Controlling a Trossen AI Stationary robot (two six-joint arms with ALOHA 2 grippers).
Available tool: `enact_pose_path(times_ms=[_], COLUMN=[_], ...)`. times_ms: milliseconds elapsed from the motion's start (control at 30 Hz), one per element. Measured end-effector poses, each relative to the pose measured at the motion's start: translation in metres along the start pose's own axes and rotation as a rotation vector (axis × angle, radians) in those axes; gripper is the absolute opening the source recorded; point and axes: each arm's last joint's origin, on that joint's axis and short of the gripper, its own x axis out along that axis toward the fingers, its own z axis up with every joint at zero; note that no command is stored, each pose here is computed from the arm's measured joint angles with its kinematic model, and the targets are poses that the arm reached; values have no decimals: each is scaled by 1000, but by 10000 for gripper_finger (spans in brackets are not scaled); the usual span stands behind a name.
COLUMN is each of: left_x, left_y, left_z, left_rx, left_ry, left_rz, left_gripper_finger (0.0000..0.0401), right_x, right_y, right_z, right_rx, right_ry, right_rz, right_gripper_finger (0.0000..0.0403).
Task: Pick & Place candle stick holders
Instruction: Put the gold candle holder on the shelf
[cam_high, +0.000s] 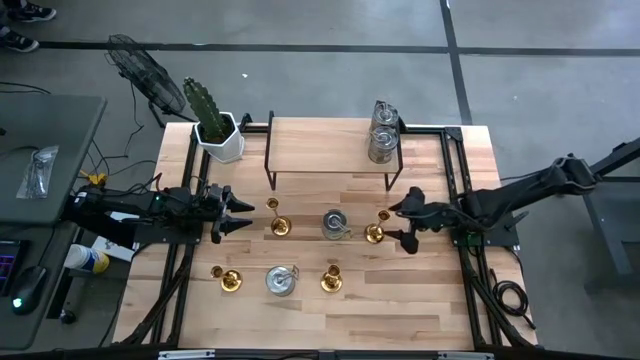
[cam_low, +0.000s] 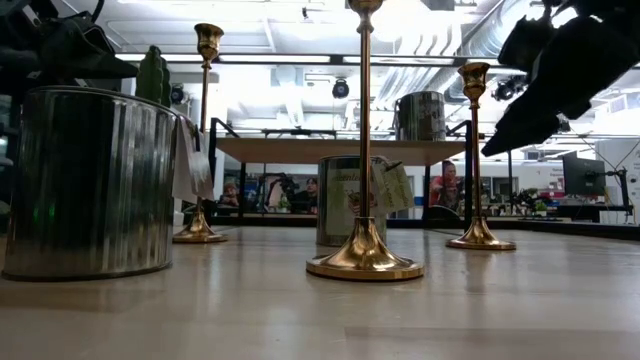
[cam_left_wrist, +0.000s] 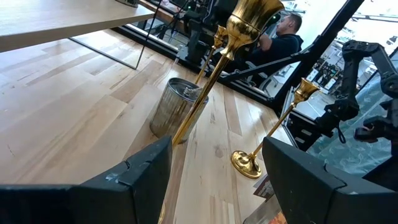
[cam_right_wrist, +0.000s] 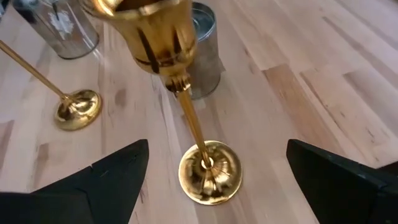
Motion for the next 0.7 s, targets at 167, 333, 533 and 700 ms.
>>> enact_pose_path(times_ms=[167, 333, 533, 700], left_x=[0, 0, 0, 0], left_y=[0, 0, 0, 0], left_z=[0, 0, 0, 0], left_rx=[0, 0, 0, 0], left_ry=[0, 0, 0, 0], left_rz=[-1, 0, 0, 0], left_gripper_finger=[246, 246, 246, 246], right_x=[14, 28, 40, 42], right_y=[6, 10, 11, 12], right_z=[3, 0, -6, -5], right_rx=[11, 11, 42, 48], right_ry=[-42, -40, 3, -9], right_rz=[11, -11, -28, -26], right_gripper_finger=[373, 373, 373, 373])
